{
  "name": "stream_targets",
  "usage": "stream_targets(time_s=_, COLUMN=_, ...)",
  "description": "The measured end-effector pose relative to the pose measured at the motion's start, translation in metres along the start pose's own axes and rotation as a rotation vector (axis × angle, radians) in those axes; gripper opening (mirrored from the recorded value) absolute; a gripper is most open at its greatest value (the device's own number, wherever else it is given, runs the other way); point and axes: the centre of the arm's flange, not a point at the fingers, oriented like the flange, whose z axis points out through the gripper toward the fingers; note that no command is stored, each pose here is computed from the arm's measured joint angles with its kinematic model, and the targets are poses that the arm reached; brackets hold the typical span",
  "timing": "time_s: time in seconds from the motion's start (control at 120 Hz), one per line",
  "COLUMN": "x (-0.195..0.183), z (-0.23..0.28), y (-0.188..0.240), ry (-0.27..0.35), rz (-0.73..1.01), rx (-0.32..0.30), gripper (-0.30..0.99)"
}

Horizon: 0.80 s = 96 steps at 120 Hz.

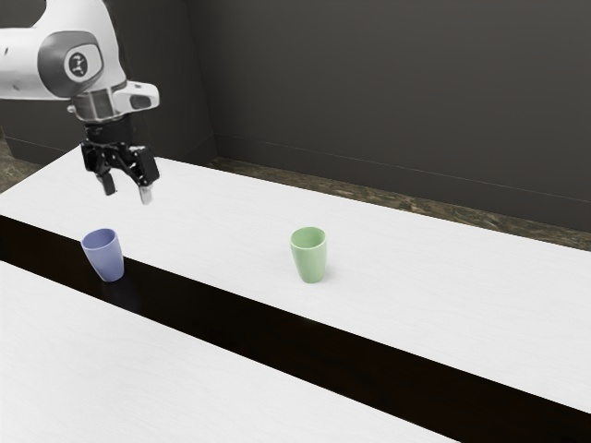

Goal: Place the left cup onto the right cup

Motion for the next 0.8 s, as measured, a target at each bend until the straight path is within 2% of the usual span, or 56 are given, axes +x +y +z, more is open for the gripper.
stream_targets(time_s=0.167, x=-0.003, z=0.012, y=-0.032, ry=-0.006, rz=-0.033, rx=0.009, gripper=0.69)
stream_targets(time_s=0.433, x=0.001, z=0.032, y=-0.08, ry=0.024, rz=-0.066, rx=0.03, gripper=0.69)
stream_targets(time_s=0.8, x=0.031, z=0.065, y=-0.084, ry=0.057, rz=0.008, rx=0.068, gripper=0.69)
